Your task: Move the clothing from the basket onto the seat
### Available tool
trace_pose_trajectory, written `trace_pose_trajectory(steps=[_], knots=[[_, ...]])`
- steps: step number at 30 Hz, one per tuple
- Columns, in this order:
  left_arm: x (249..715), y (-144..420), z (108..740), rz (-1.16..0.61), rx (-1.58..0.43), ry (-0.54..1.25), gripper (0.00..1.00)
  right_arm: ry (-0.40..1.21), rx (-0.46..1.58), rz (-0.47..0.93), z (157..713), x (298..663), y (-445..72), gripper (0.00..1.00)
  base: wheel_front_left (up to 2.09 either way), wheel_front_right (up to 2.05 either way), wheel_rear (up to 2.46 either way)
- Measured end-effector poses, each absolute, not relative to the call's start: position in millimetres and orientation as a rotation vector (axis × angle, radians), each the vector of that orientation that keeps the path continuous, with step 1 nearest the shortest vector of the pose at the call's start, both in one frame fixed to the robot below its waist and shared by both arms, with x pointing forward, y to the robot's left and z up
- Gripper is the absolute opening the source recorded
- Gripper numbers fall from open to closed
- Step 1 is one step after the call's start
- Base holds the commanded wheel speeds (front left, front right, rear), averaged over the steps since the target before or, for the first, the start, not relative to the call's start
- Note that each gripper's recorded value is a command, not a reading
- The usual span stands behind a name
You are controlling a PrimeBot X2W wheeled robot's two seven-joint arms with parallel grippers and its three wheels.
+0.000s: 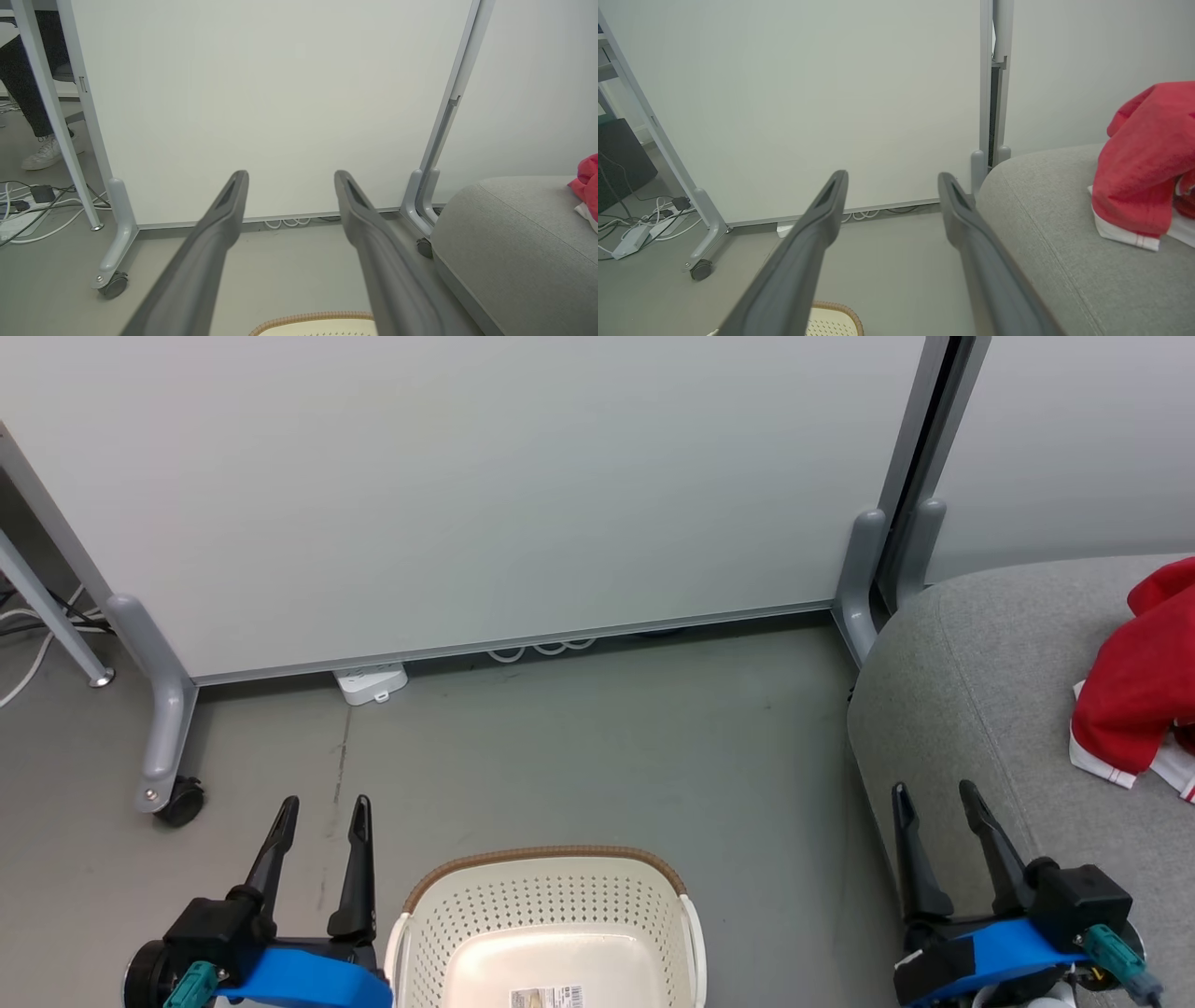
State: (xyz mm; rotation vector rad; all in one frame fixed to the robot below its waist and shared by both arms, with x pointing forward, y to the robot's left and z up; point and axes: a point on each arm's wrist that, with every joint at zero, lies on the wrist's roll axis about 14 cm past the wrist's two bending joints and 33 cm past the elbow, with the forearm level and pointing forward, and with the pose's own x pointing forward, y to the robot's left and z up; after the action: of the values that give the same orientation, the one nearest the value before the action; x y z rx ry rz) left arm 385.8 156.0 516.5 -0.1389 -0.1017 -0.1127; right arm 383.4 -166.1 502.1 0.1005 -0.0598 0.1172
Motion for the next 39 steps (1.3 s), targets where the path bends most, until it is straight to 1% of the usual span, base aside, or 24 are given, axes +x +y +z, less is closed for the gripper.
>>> trace_pose_trajectory(steps=[15,16,21,23,39], knots=[[382.4,154.9,511.4,-0.107,-0.138,-0.086,1.0,-0.044,0.115,0.121,496.8,379.7,-160.9,1.0,0.0,0.0,0.0],[381.7,154.5,508.5,-0.107,-0.139,-0.077,0.0,-0.036,0.115,0.12,494.1,379.0,-161.0,0.0,0.0,0.0,0.0],[372.7,153.8,483.7,-0.099,-0.156,0.005,0.0,0.036,0.123,0.109,471.8,370.0,-163.3,0.0,0.0,0.0,0.0],[372.4,156.0,480.6,-0.087,-0.188,0.021,0.0,0.046,0.159,0.095,470.2,370.0,-165.8,0.0,0.0,0.0,0.0],[374.3,170.9,478.2,-0.01,-0.476,0.056,0.0,0.071,0.446,0.011,470.3,372.1,-179.8,0.0,0.0,0.0,0.0]])
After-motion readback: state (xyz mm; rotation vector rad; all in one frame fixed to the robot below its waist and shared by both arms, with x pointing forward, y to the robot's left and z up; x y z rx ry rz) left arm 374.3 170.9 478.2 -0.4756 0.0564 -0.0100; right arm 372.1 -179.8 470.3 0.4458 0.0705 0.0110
